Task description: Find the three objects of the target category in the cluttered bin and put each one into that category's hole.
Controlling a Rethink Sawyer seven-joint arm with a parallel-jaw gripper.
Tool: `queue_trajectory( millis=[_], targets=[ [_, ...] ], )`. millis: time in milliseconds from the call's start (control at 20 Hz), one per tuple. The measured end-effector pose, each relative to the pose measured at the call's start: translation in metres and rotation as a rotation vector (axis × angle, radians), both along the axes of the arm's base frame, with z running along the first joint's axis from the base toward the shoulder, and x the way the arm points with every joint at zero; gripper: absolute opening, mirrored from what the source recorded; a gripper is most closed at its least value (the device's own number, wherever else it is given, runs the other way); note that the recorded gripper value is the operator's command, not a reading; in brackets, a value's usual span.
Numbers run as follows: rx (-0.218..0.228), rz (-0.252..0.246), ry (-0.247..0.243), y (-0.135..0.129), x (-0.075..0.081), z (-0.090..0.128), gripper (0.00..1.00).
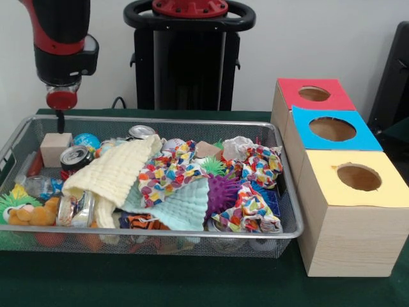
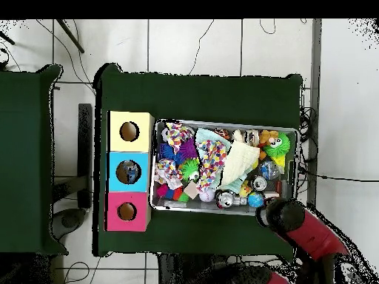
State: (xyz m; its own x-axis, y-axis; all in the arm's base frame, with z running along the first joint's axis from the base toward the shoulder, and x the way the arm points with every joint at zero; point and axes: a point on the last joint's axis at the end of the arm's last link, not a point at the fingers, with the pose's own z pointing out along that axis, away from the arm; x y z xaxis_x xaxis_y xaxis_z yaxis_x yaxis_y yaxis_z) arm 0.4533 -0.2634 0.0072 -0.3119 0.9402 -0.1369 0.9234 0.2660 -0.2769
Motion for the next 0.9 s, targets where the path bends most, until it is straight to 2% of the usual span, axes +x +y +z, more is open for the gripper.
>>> queue_trajectory(
  millis=[200,250,400,550,900],
  targets=[
    [-0.026,0.085,-0.051,0.000,-0.007,0.000,1.00],
    [-0.037,0.138,-0.078,0.005,-0.012,0.000,1.00],
    [-0.051,0.187,-0.107,0.008,-0.018,0.000,1.00],
    [-0.066,0.269,-0.157,0.012,-0.029,0.000,1.00],
    [-0.076,0.328,-0.193,0.015,-0.037,0.000,1.00]
  ],
)
